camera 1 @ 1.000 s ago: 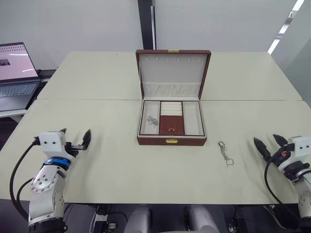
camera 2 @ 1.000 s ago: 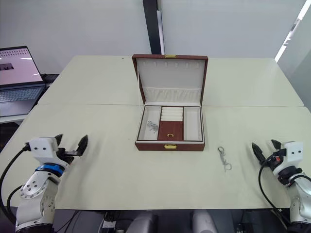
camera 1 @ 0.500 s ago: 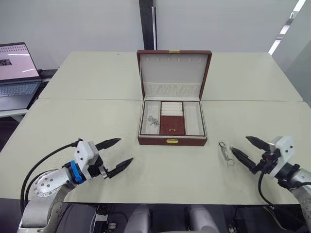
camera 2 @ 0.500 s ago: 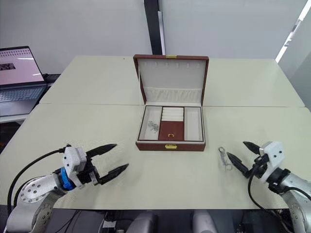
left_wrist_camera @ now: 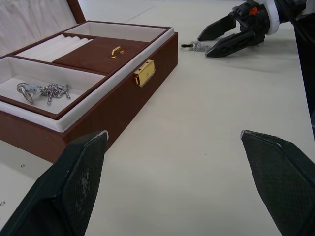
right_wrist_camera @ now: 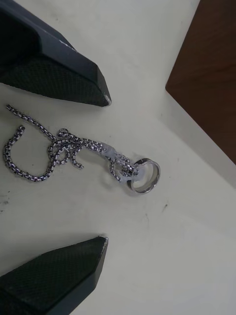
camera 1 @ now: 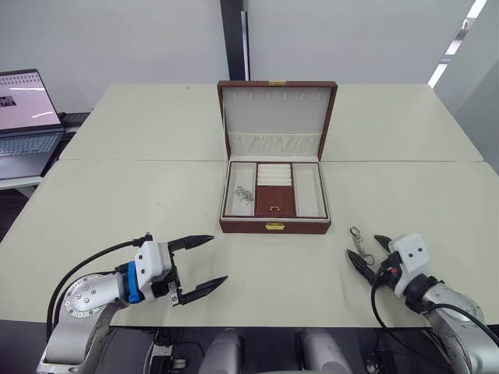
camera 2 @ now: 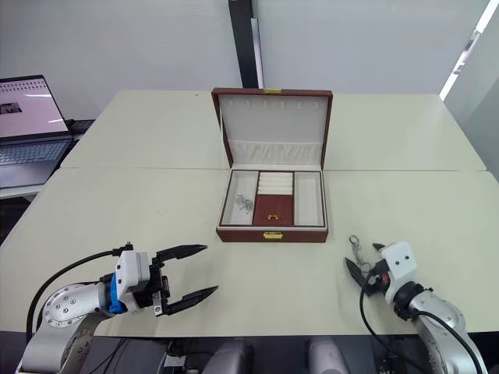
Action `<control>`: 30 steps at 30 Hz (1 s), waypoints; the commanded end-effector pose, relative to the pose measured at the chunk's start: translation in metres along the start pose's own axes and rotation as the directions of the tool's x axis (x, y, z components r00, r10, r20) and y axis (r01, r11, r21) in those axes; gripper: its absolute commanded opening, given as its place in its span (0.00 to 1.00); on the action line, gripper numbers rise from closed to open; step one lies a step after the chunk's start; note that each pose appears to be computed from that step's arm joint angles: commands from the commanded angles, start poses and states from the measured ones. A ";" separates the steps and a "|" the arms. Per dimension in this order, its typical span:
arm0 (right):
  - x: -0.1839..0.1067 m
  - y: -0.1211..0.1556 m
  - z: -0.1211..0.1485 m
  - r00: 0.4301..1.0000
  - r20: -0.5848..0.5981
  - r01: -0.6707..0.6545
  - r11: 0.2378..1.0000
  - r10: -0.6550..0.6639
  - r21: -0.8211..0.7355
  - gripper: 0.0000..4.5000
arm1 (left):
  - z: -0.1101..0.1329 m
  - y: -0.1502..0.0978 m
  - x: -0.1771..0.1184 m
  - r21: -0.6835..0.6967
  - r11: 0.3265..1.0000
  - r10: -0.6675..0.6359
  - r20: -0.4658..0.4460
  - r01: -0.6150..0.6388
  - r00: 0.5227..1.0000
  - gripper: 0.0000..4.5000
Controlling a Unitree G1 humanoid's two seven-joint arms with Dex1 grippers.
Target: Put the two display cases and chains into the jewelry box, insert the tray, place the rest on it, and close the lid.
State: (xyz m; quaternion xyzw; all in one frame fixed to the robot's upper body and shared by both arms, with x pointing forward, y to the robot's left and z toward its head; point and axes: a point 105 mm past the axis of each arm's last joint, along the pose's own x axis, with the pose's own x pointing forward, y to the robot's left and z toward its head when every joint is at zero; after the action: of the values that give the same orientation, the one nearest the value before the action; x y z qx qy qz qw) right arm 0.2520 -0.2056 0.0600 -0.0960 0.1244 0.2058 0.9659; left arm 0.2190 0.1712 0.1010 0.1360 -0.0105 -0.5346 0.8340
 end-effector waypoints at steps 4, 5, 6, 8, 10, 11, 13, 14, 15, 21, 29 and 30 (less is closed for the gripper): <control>0.002 0.006 -0.008 0.999 -0.041 -0.015 1.000 0.015 0.013 0.86 | 0.003 0.005 -0.001 0.014 0.999 0.044 0.018 -0.044 0.999 1.00; 0.002 0.007 -0.010 0.999 -0.049 -0.018 1.000 0.019 0.016 0.79 | 0.003 0.006 -0.001 0.011 0.999 0.051 0.018 -0.052 0.999 1.00; 0.001 0.010 -0.012 0.998 -0.059 -0.027 1.000 0.028 0.014 0.72 | 0.003 0.007 -0.001 0.009 0.998 0.056 0.018 -0.056 0.998 1.00; 0.000 0.013 -0.015 0.996 -0.075 -0.038 0.999 0.039 0.012 0.58 | 0.003 0.007 -0.001 0.009 0.998 0.057 0.017 -0.057 0.998 1.00; 0.000 0.013 -0.018 0.995 -0.088 -0.040 0.999 0.040 0.005 0.46 | 0.003 0.008 0.000 0.010 0.998 0.061 0.020 -0.061 0.998 1.00; 0.000 0.013 -0.018 0.995 -0.091 -0.035 0.999 0.035 0.003 0.41 | 0.003 0.009 0.000 0.010 0.998 0.065 0.021 -0.065 0.998 1.00; 0.000 0.011 -0.018 0.995 -0.091 -0.029 1.000 0.029 0.001 0.33 | 0.003 0.012 0.001 0.010 0.997 0.073 0.025 -0.073 0.997 1.00; 0.000 0.010 -0.017 0.996 -0.089 -0.025 1.000 0.025 0.001 0.27 | 0.003 0.012 0.001 0.011 0.997 0.074 0.026 -0.075 0.997 1.00; 0.000 0.010 -0.017 0.996 -0.087 -0.023 1.000 0.023 0.000 0.23 | 0.003 0.013 0.002 0.012 0.997 0.076 0.027 -0.077 0.997 1.00; 0.000 0.008 -0.010 0.998 -0.060 -0.018 1.000 0.018 0.002 0.01 | 0.005 0.017 0.003 0.011 0.995 0.095 0.040 -0.095 0.995 1.00; -0.003 0.009 0.043 0.986 0.143 -0.081 0.997 0.081 -0.005 0.01 | 0.008 0.012 0.004 0.005 0.997 0.072 0.056 -0.072 0.996 1.00; -0.004 0.010 0.050 0.982 0.162 -0.097 0.995 0.098 -0.011 0.01 | 0.008 0.012 0.004 0.001 0.997 0.074 0.058 -0.074 0.996 1.00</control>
State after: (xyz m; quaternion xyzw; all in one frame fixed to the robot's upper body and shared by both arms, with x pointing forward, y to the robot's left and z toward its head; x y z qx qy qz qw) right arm 0.2524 -0.1930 0.0773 -0.0685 0.1011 0.2382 0.9635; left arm 0.2321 0.1739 0.1034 0.1231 -0.0236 -0.5024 0.8555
